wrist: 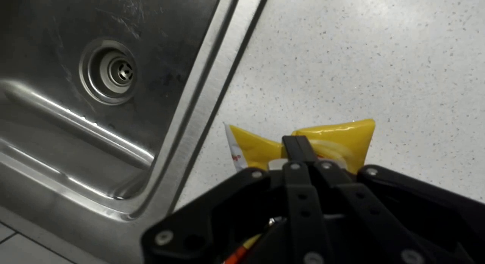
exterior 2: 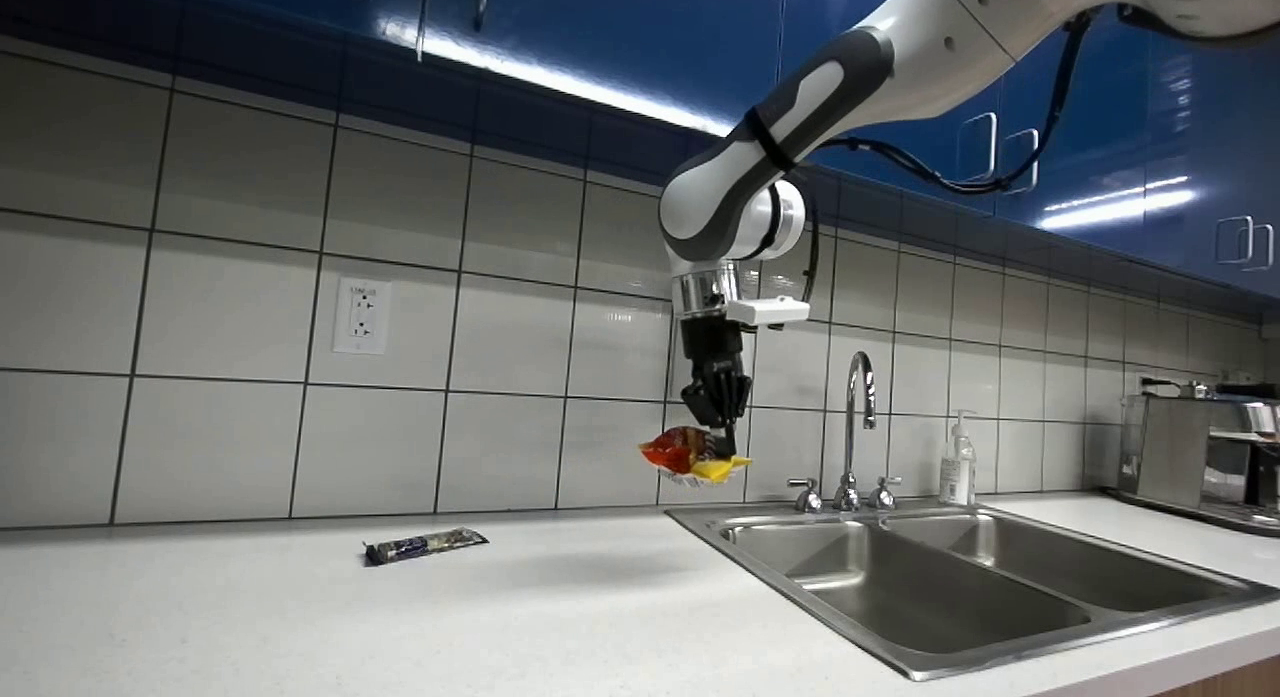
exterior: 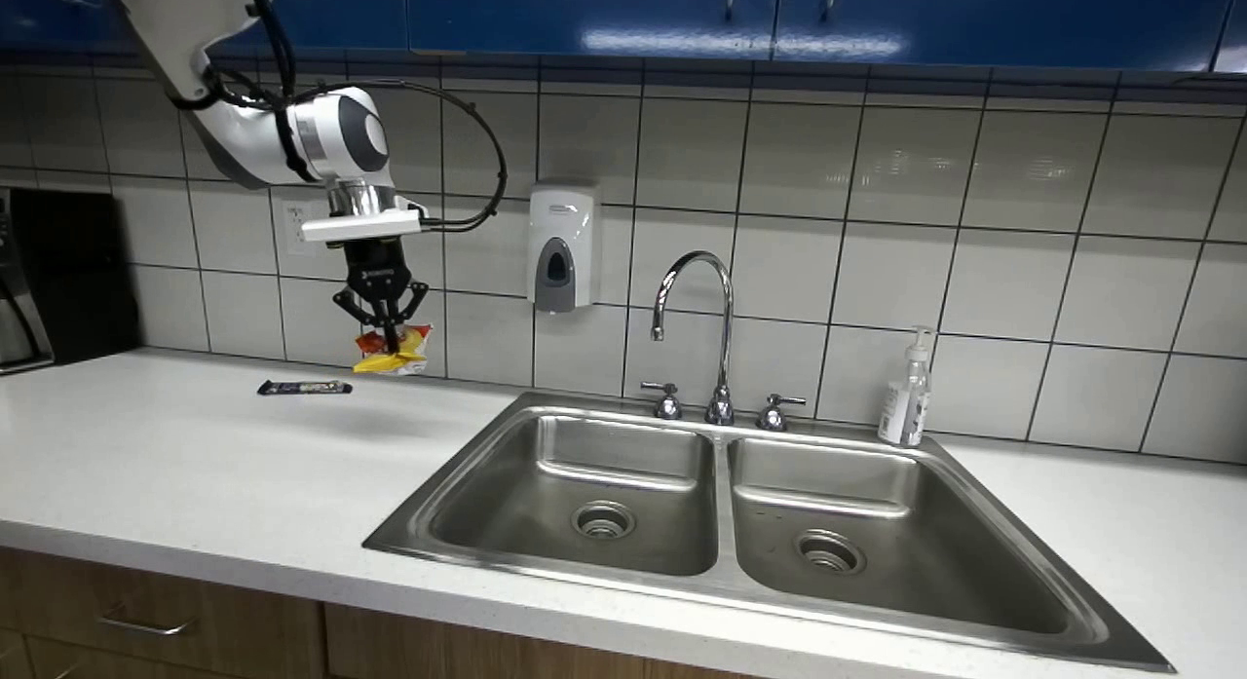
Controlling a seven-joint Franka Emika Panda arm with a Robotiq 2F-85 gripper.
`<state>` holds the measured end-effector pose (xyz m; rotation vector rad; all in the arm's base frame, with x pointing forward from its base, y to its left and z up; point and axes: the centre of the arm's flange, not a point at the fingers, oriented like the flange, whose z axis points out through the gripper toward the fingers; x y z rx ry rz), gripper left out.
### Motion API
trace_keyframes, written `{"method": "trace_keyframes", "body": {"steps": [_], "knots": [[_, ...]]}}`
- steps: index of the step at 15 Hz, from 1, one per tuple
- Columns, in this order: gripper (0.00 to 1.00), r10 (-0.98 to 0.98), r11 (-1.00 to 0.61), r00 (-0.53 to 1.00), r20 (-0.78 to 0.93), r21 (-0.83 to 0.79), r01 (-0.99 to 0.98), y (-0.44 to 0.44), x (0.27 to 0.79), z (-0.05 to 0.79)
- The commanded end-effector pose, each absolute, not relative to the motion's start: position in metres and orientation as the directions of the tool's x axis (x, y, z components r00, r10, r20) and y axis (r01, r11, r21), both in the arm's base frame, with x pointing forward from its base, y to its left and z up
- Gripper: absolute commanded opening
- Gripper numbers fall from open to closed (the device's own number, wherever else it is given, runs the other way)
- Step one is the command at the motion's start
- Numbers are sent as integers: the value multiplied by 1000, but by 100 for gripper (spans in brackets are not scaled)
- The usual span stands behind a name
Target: Put the orange and yellow packet in the sink on the left.
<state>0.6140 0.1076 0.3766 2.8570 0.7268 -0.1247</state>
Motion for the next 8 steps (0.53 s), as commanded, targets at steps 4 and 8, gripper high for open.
{"method": "trace_keyframes", "body": {"steps": [4, 8], "knots": [[0, 421, -887, 897, -135, 142, 438, 27, 601, 390], [0, 400, -897, 904, -150, 136, 420, -21, 607, 381]]}}
